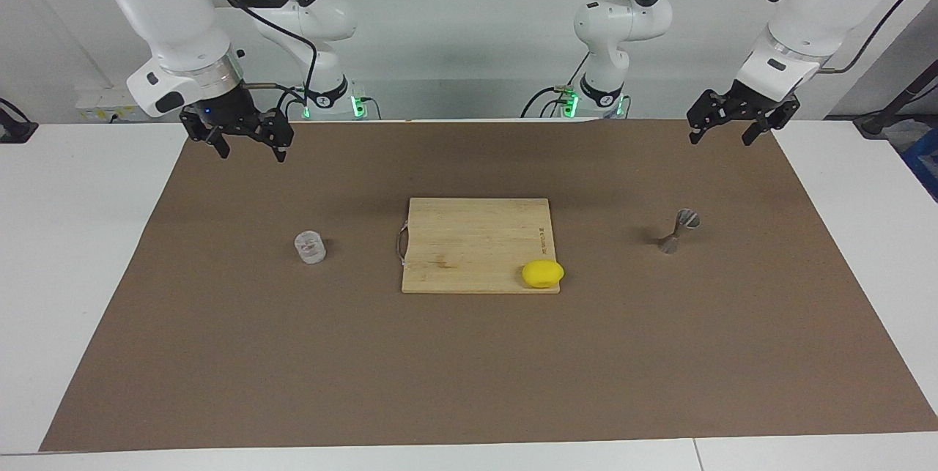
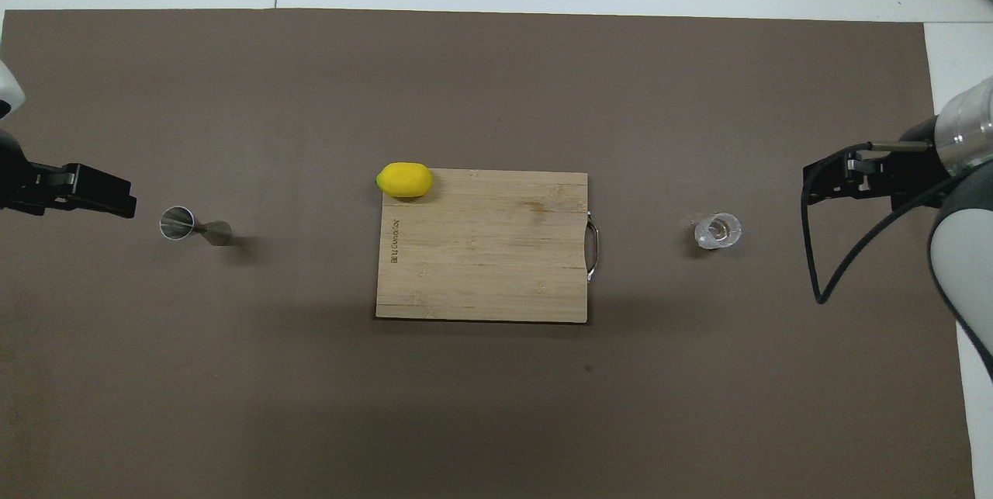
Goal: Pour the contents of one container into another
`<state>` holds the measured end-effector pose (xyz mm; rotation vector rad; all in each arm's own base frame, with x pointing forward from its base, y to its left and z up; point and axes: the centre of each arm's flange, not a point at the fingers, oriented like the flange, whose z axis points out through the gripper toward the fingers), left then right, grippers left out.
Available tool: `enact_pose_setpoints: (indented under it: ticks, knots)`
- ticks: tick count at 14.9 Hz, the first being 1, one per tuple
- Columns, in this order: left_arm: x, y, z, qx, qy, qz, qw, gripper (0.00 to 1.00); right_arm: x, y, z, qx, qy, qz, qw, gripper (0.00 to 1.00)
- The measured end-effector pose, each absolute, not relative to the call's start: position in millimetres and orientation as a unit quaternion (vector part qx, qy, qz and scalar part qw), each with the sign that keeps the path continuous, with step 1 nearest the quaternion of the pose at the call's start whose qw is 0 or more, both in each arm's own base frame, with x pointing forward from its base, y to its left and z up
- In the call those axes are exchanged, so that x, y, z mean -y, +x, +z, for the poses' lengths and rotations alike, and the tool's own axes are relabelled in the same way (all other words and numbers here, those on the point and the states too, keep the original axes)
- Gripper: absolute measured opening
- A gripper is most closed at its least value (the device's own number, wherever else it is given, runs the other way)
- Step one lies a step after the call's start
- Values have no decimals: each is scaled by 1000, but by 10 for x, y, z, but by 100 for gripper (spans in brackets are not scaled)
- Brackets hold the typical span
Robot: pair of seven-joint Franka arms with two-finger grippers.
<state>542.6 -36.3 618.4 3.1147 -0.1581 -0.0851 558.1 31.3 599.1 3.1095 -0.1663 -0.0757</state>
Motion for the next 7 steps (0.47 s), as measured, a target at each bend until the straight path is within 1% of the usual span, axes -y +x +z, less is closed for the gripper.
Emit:
enact_pose_setpoints:
  ticks: [7]
  knots:
    - [393,5406,6232,54,998,-27,11,100,-315,5581,5991,53,998,-24,13,100]
